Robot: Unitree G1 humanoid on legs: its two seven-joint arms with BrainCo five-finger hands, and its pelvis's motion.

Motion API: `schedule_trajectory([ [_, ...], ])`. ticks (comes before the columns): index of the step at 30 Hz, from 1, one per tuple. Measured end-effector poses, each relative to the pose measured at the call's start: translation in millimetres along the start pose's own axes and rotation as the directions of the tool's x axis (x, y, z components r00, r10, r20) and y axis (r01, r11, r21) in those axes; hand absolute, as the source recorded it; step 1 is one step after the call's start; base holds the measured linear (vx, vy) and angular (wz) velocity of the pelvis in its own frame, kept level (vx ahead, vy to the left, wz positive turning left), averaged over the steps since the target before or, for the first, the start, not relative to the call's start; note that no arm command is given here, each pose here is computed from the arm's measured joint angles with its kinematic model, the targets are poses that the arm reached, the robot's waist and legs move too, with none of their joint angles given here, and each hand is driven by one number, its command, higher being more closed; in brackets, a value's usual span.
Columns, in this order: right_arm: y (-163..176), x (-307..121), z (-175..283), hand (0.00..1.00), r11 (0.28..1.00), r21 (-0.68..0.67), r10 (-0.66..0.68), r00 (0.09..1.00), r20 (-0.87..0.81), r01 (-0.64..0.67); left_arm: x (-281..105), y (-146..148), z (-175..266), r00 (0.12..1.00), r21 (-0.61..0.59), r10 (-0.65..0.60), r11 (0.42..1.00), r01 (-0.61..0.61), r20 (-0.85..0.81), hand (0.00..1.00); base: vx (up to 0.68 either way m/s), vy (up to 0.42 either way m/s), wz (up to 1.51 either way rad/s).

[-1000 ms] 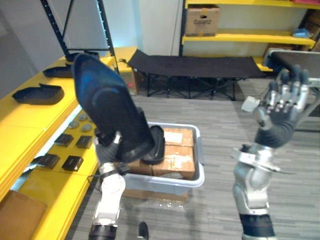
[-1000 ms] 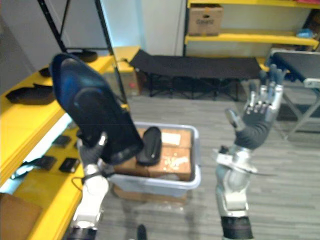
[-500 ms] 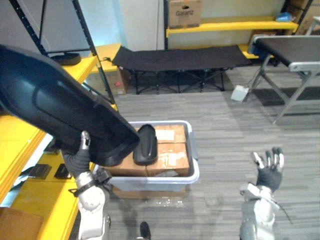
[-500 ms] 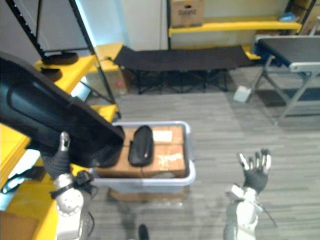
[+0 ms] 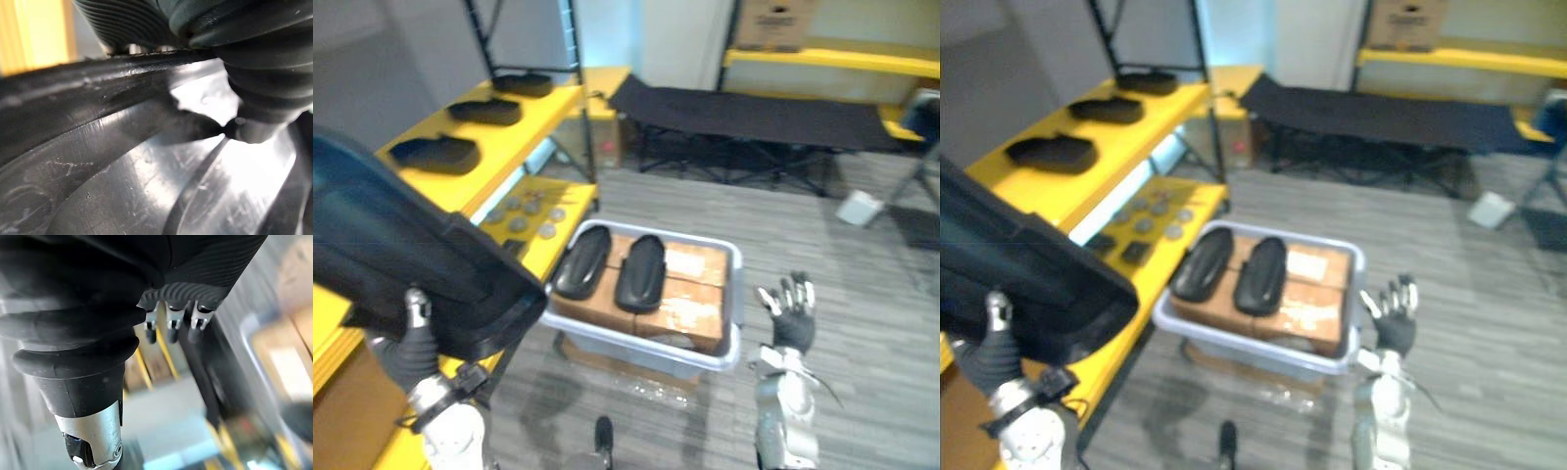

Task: Walk over and take plastic housings, then place them on the shelf

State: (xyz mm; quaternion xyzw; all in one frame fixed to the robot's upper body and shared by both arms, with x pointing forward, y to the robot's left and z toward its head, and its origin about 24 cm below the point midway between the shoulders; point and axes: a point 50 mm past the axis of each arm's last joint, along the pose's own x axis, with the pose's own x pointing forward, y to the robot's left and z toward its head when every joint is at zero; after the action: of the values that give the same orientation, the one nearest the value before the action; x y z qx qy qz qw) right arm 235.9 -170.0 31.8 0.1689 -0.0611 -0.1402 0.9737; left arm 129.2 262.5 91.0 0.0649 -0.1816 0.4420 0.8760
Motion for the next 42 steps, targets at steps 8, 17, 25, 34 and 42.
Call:
schedule_trajectory([
  [8,37.5,11.5,-4.9,0.00,0.984,-0.068,0.161,0.987,-0.024,-0.163,-4.1,15.6,6.7,0.999,0.014,-0.032,0.999,0.032,0.019,1.00,0.02,0.012,0.58],
  [17,35.0,16.8,-2.3,0.00,0.953,-0.159,0.252,0.967,-0.049,-0.256,-3.6,16.4,8.0,0.995,0.002,-0.099,0.995,0.099,0.022,1.00,-0.09,-0.023,-0.08],
  [25,38.2,16.9,-4.3,0.00,0.913,-0.194,0.347,0.933,-0.096,-0.359,-3.5,26.0,-1.7,0.997,0.006,-0.006,1.000,0.006,-0.073,1.00,-0.03,-0.058,-0.21],
  [34,36.4,17.9,6.4,0.00,0.893,-0.253,0.368,0.928,-0.063,-0.371,-5.4,4.8,-0.8,0.992,-0.075,-0.093,0.993,0.087,-0.086,1.00,-0.01,0.018,0.58],
  [42,18.4,20.6,35.8,0.00,0.918,-0.297,0.297,0.951,0.080,-0.262,14.6,-23.6,12.8,0.964,-0.090,-0.264,0.960,0.267,0.037,1.00,0.02,0.031,0.62],
])
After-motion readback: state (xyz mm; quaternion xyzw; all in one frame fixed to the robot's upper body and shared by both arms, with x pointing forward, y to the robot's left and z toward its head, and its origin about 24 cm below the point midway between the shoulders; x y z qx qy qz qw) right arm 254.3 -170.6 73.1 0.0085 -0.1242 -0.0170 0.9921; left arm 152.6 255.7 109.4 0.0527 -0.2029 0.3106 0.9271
